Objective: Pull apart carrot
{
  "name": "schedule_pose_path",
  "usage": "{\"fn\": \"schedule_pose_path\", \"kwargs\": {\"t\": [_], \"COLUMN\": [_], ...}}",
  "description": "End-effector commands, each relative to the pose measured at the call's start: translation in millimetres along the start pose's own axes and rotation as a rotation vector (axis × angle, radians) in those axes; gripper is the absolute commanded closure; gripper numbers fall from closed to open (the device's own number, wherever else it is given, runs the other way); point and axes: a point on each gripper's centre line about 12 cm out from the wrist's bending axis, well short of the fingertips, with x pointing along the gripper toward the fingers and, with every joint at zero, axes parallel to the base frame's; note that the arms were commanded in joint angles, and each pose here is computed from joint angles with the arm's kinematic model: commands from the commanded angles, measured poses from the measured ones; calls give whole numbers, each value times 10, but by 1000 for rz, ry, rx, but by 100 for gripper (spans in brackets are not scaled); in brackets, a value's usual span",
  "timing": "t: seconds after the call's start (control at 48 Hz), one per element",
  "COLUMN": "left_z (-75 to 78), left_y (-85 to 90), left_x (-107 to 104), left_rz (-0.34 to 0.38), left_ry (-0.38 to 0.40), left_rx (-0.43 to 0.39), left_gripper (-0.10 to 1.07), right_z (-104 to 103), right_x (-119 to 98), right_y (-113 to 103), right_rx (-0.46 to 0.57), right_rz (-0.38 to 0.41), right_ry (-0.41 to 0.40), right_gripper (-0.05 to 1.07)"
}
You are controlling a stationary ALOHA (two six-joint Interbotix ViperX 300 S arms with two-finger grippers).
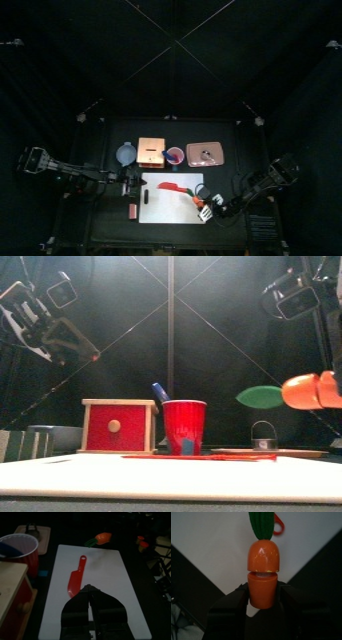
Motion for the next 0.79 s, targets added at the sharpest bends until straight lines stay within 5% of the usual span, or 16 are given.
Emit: {"fn": "schedule_pose_path", "kwargs": {"t": [0.0, 0.333, 0.771], "left_z": [115, 201, 237], "left_y": [-68, -153, -182], "left_x": [31, 111, 575], "left_rz": [-30, -66, -69], "left_ry": [-32, -44, 7], "left_rx": [35, 88, 134], "left_gripper": [51, 4, 1], "right_z": [212, 560, 911], "right_x": [-56, 187, 292], "right_y": [66, 106, 238], "right_rx": [-31, -188, -317], "right_rz": [89, 192, 232], "right_ry": [-49, -110, -180], "right_gripper": [58, 58, 58]}}
